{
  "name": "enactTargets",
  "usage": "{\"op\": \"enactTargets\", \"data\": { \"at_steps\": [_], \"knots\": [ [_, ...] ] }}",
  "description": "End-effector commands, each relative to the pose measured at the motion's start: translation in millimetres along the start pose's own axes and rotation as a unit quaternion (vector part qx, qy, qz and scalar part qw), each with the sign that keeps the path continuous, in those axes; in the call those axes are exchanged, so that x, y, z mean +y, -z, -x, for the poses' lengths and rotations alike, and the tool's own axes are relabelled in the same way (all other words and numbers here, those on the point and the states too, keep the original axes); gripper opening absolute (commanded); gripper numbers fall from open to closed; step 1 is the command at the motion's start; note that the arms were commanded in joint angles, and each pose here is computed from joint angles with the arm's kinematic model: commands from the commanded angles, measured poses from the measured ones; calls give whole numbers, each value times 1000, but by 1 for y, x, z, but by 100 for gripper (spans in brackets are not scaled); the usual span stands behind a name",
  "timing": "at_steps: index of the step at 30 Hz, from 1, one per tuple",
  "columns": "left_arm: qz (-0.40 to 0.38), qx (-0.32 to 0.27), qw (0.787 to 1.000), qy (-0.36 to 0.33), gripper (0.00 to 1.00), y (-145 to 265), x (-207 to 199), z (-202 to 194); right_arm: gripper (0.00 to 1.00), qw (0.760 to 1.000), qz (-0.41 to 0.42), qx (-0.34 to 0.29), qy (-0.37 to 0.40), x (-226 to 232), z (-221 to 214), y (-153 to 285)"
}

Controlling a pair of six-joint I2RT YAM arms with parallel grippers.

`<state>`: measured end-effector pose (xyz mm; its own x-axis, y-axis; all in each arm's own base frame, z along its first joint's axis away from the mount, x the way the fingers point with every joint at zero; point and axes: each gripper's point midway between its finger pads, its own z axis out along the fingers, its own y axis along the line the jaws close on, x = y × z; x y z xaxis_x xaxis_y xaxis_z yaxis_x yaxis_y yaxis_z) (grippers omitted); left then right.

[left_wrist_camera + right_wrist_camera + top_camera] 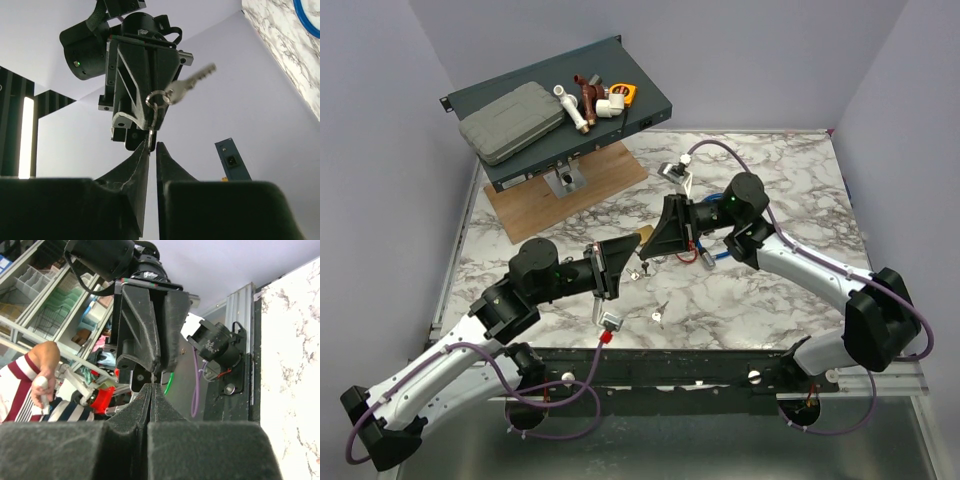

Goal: Unlock with the key
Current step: Pick up the key from the center of the board.

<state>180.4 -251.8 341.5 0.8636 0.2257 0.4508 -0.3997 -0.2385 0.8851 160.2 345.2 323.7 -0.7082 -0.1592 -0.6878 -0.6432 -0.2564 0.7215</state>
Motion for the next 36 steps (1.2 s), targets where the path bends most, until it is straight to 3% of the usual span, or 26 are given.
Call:
{"op": "enactTargets", "data": {
  "at_steps": [1,4,9,13,17,21,23,25,31,36],
  "knots": [
    [-17,27,999,-6,27,-4,-10,-10,1,1000,8,-5,11,6,-3,1],
    [-31,57,997,40,64,-2,-13,-24,1,1000,-18,-5,0,-6,-9,3],
    [-82,89,975,185,82,8,-28,-35,1,994,-103,-14,-20,-34,-17,16],
    [-159,98,927,325,90,17,-64,-25,1,981,-190,-38,-26,-54,-14,39],
    [-237,84,866,433,91,14,-106,-5,1,948,-310,-71,-20,-72,-8,69],
    [-289,62,810,507,91,-4,-133,5,1,919,-375,-120,0,-67,7,94],
    [-307,53,796,520,90,-17,-145,7,1,906,-399,-143,13,-62,13,104],
    [-316,45,798,510,95,-31,-158,6,1,892,-421,-162,25,-57,19,114],
    [-320,4,828,460,95,-78,-183,5,1,835,-504,-217,38,-51,34,154],
    [-324,-44,822,466,94,-124,-195,8,1,793,-545,-269,45,-45,50,185]
  ]
}}
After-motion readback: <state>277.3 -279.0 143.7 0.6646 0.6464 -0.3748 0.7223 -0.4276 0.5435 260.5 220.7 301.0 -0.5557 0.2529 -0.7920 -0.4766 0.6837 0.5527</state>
